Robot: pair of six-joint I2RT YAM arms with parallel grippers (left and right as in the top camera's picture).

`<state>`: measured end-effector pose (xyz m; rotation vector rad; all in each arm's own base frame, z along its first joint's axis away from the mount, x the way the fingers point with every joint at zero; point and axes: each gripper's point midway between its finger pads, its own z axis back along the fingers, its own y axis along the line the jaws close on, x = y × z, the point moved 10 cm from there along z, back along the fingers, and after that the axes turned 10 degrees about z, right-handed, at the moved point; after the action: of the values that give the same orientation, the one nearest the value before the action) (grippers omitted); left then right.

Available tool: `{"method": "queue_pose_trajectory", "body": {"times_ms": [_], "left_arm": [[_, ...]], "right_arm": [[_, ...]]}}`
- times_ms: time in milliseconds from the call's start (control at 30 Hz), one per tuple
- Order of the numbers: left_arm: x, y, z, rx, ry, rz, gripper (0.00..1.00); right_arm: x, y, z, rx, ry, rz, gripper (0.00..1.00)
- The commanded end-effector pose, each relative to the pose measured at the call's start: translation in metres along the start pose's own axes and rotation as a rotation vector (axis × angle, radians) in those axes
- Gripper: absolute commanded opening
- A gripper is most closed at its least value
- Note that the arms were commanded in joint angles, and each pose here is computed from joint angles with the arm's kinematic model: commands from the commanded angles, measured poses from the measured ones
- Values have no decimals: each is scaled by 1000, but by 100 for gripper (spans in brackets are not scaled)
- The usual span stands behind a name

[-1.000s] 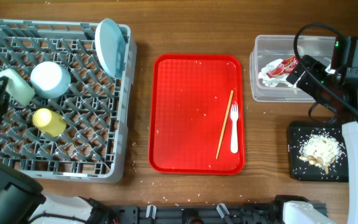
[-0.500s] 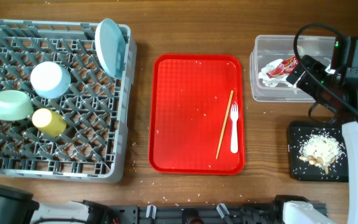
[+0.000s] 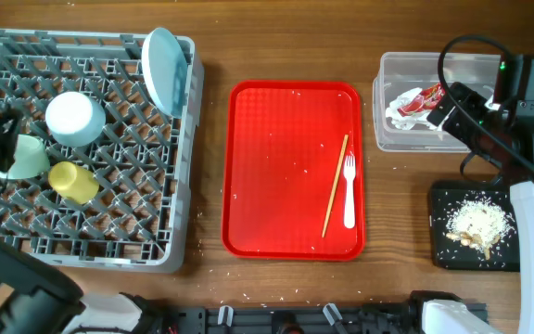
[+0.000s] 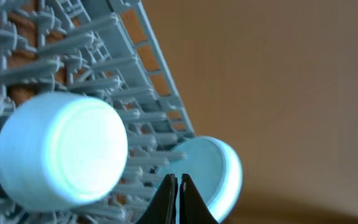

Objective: Sort waste into correct bins and load items into the dishwasher rack
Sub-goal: 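Release the green cup and move the left gripper toward the tray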

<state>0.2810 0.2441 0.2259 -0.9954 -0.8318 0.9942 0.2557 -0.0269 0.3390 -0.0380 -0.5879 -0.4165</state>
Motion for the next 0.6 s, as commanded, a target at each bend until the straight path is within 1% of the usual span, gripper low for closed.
{"method": "queue_pose_trajectory", "body": {"times_ms": [0, 33, 67, 133, 167, 267, 333, 467, 500, 567], "left_arm": [[-3, -17, 3, 255, -219, -178, 4], [-3, -12, 6, 369, -275, -193, 4], [-3, -7, 8, 446, -299, -218, 4], [-4, 10, 9, 605, -283, -305, 4], [-4, 15, 8, 630, -265, -318, 4], [-4, 32, 3, 663, -224, -268, 4], [-5, 35, 3, 686, -222, -257, 4], [-5, 45, 14, 836, -261, -227, 4], [-5, 47, 17, 855, -272, -207, 4], [-5, 50, 23, 856, -316, -87, 4]], "right_arm": [[1, -2, -3, -20, 2, -5, 100], [1, -2, -3, -21, 2, -4, 99], [1, -2, -3, -21, 2, -4, 100], [1, -2, -3, -21, 2, -4, 100], [1, -2, -3, -21, 2, -4, 100], [1, -2, -3, -21, 2, -4, 100], [1, -2, -3, -21, 2, -4, 100], [1, -2, -3, -21, 2, -4, 100], [1, -2, -3, -21, 2, -4, 100], [1, -2, -3, -20, 2, -4, 100]]}}
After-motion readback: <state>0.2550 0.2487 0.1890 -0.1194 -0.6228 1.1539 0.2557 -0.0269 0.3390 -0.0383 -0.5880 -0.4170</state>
